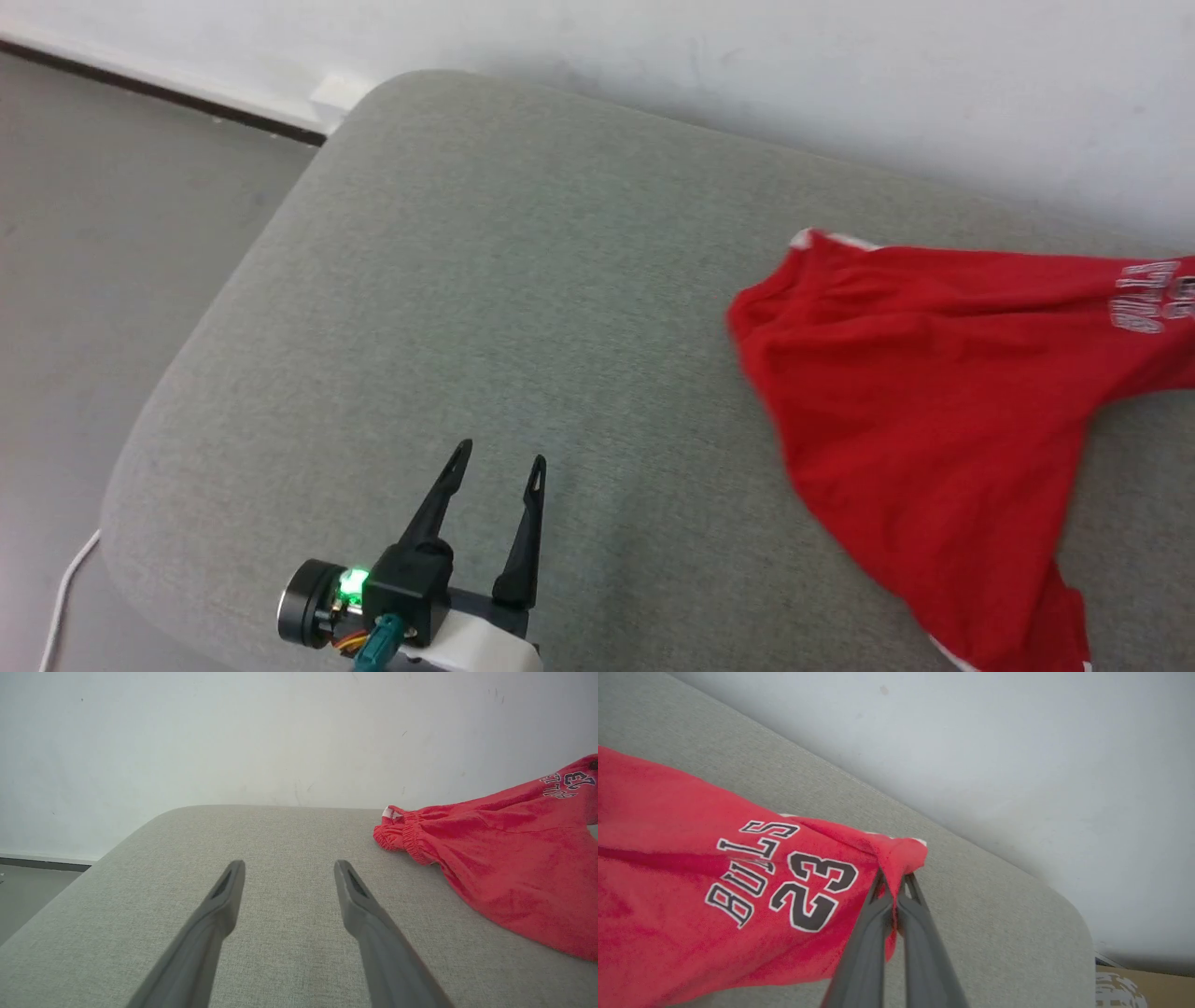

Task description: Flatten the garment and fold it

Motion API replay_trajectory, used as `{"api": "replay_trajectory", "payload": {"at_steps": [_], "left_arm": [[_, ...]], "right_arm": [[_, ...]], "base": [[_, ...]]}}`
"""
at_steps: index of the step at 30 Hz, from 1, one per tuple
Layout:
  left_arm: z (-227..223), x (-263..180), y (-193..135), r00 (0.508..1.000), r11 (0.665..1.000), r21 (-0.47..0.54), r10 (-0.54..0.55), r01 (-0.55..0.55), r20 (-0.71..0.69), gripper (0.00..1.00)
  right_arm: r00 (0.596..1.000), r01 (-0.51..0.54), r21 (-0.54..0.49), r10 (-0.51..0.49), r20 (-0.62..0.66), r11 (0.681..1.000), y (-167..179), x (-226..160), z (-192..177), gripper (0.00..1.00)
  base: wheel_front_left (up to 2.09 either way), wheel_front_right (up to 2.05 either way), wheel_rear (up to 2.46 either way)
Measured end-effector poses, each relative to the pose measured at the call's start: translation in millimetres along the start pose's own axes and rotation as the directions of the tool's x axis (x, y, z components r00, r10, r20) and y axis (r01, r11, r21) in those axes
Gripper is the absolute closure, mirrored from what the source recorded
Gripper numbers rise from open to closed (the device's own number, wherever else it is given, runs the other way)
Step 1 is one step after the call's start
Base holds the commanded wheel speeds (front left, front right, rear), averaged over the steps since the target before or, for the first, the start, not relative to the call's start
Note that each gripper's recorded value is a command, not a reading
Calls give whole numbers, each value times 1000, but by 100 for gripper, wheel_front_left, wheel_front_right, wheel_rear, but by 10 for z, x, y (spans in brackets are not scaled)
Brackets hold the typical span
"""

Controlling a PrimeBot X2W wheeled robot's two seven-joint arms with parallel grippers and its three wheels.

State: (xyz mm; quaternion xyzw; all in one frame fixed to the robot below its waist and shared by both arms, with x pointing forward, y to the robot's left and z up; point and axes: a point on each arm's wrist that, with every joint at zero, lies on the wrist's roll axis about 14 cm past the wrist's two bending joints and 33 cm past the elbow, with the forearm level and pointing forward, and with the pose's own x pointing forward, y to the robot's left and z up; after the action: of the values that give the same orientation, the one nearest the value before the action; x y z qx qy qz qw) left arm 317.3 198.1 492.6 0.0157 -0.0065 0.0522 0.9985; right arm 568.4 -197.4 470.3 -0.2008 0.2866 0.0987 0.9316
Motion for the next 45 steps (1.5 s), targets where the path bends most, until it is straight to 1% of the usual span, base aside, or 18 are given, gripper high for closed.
{"api": "replay_trajectory", "payload": {"at_steps": [4, 7, 9, 10, 12, 15, 19, 21, 23, 28, 31, 34, 36, 38, 41, 45], "left_arm": [[-29, 76, -100, 999, 999, -8, -35, 35, -7, 0], [-65, 136, -145, 999, 999, -5, -51, 50, -19, 0], [-89, 173, -161, 998, 998, -6, -57, 57, -26, 0], [-98, 188, -170, 998, 998, -6, -59, 59, -28, 0], [-118, 205, -181, 998, 998, -8, -62, 61, -34, 0], [-117, 222, -188, 997, 998, -9, -65, 65, -32, 0], [-51, 240, -188, 997, 997, -14, -72, 72, -8, 0], [-3, 249, -189, 997, 997, -20, -77, 77, 9, 0], [53, 259, -204, 996, 996, -30, -84, 84, 29, 0], [156, 276, -283, 991, 990, -66, -118, 122, 66, 0], [163, 299, -373, 985, 982, -95, -158, 164, 72, 0], [50, 308, -503, 977, 966, -147, -210, 213, 38, 0], [-60, 321, -602, 966, 956, -147, -258, 253, -15, 0], [-152, 350, -711, 946, 943, -128, -317, 307, -67, 0], [-155, 465, -906, 910, 914, -106, -402, 392, -104, 0], [-93, 664, -1111, 865, 875, -82, -485, 478, -128, 0]], "right_arm": [[993, 113, 42, -112, -24, 993, -477, -50, -148, 100], [986, 162, 50, -160, -56, 985, -638, -5, -314, 100], [980, 176, 45, -171, -102, 983, -651, 36, -483, 100], [979, 177, 50, -170, -114, 983, -631, 56, -545, 0], [983, 168, 92, -159, -97, 982, -550, 94, -569, 0], [990, 141, 113, -138, -33, 984, -380, 116, -488, 0], [986, 98, 149, -116, 118, 984, -182, 41, -192, 0], [973, 82, 146, -111, 201, 986, -112, -51, -27, 0], [956, 60, 170, -105, 273, 984, -38, -170, 80, 0], [899, -10, 202, -80, 430, 979, 210, -540, 174, 0], [869, -54, 237, -72, 490, 970, 367, -791, 76, 0], [843, -75, 319, -110, 527, 945, 415, -1059, -121, 0], [827, -87, 358, -133, 546, 930, 483, -1233, -245, 0], [820, -98, 394, -151, 552, 914, 581, -1377, -377, 0], [837, -107, 448, -163, 523, 887, 753, -1543, -629, 0], [888, -95, 486, -147, 435, 869, 939, -1669, -991, 0]], "base": [[0, 0, 0], [0, 0, 0], [0, 0, 0], [0, 0, 0], [0, 0, 0], [0, 0, 0], [0, 0, 0], [0, 0, 0], [0, 0, 0], [0, 0, 0], [0, 0, 0], [0, 0, 0], [0, 0, 0], [0, 0, 0], [0, 0, 0], [0, 0, 0]]}}
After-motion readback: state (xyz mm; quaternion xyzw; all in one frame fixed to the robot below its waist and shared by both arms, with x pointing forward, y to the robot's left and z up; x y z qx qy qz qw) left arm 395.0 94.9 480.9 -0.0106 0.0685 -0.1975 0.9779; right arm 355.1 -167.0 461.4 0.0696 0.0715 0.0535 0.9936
